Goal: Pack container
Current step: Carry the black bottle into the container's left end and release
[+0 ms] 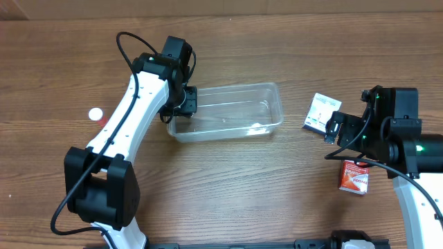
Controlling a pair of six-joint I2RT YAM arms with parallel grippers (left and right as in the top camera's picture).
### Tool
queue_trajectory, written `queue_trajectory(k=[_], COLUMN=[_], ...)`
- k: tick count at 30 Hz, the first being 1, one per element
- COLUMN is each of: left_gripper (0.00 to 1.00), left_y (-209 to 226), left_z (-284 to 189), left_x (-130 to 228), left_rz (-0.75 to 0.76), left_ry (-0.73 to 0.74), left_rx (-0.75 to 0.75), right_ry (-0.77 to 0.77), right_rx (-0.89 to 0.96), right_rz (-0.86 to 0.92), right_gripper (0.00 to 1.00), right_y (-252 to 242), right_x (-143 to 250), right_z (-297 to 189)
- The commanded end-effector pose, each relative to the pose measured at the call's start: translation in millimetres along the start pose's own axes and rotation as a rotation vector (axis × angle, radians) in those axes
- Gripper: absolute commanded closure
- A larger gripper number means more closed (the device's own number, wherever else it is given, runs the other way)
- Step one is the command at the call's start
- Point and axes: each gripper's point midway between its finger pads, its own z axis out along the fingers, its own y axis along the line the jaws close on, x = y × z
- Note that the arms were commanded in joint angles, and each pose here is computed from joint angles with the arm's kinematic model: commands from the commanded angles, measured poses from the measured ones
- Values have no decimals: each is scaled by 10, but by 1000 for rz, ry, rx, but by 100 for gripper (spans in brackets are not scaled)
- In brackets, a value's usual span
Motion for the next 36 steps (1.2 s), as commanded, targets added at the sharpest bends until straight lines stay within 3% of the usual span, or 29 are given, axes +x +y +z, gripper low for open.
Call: queue_trajectory(k=[1, 11, 13, 15, 20, 30, 36], left_gripper=[96, 93, 70, 55, 41, 32, 30], left_y=[91, 137, 134, 130, 102, 62, 423], left_z=[163, 449, 435, 408, 232, -617, -1154], left_x=[-27, 35, 26, 14, -63, -309, -196], left_rz=[-22, -30, -28, -27, -27, -30, -117], left_ry=[16, 93, 91, 89, 76, -36, -126], left_rx=[-57, -88, -87, -87, -83, -64, -161], right_ry=[-30, -30, -30, -30, -30, -29, -23], right_rx=[-7, -6, -7, -6, -6, -6, -5], right_rz=[6, 7, 6, 6, 7, 6, 7], right_gripper=[0, 0, 0, 0, 0, 0, 0], right_y=[13, 13, 14, 13, 13, 12, 6], right_x=[-82, -83, -83, -83, -83, -80, -61], right_z=[-73, -73, -73, -73, -73, -71, -37])
